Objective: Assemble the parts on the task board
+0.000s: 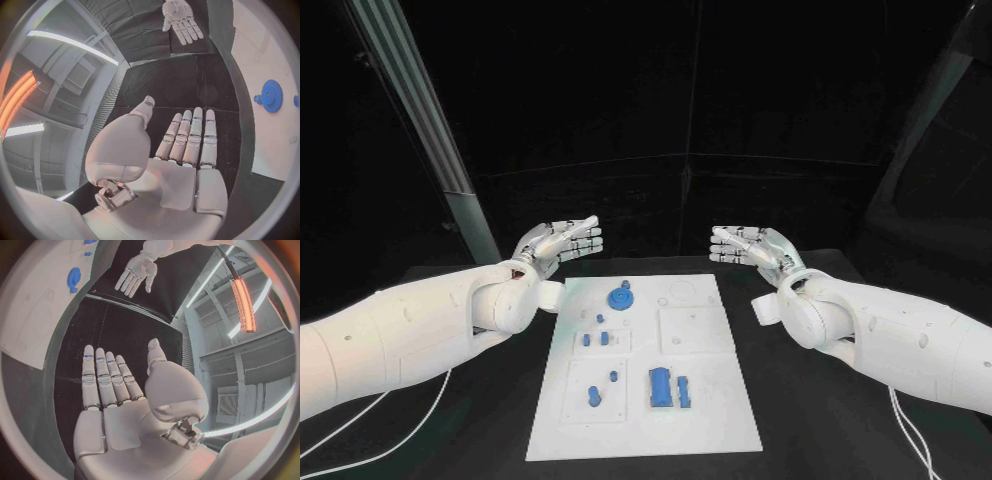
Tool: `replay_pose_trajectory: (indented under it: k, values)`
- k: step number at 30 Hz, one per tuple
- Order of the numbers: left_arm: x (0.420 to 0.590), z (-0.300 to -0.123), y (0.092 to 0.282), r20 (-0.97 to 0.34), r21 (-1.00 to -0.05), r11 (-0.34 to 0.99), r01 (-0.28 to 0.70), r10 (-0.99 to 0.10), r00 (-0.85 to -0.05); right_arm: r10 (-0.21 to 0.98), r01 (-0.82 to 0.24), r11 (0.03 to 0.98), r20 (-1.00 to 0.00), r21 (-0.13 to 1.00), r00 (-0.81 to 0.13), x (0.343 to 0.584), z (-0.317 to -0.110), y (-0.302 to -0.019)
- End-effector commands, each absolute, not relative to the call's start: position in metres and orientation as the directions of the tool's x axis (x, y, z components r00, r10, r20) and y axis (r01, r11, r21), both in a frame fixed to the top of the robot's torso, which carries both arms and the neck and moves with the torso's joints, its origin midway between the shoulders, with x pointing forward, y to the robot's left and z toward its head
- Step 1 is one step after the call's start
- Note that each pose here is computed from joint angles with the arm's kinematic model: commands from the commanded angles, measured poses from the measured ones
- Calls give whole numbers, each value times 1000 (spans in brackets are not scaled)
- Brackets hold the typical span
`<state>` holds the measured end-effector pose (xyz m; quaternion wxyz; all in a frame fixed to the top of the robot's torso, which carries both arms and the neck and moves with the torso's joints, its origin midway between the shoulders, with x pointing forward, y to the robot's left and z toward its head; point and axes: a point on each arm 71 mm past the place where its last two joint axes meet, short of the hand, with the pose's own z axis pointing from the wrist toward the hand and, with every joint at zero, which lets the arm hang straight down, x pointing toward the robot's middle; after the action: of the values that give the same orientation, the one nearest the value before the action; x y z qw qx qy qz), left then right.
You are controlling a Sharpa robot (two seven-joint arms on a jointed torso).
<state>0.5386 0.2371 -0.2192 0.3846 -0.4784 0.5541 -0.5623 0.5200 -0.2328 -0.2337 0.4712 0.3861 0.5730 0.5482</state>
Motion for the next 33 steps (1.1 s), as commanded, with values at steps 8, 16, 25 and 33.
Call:
replay_pose_trajectory:
  k: [8, 16, 25, 33]
  values:
    - [507, -227, 215, 58, -997, -51, -55, -988, -142, 993, -49, 26, -31, 998, -114, 491, -227, -208]
    - [474, -227, 198, 23, -1000, -22, -17, -998, -52, 1000, -8, -6, 6, 1000, -31, 466, -225, -195]
    - [462, -224, 192, 10, -1000, -10, -1, -1000, -17, 1000, 1, -10, 10, 1000, -17, 462, -224, -192]
    - [462, -224, 192, 10, -1000, -10, -1, -1000, -17, 1000, 1, -10, 10, 1000, -17, 462, -224, -192]
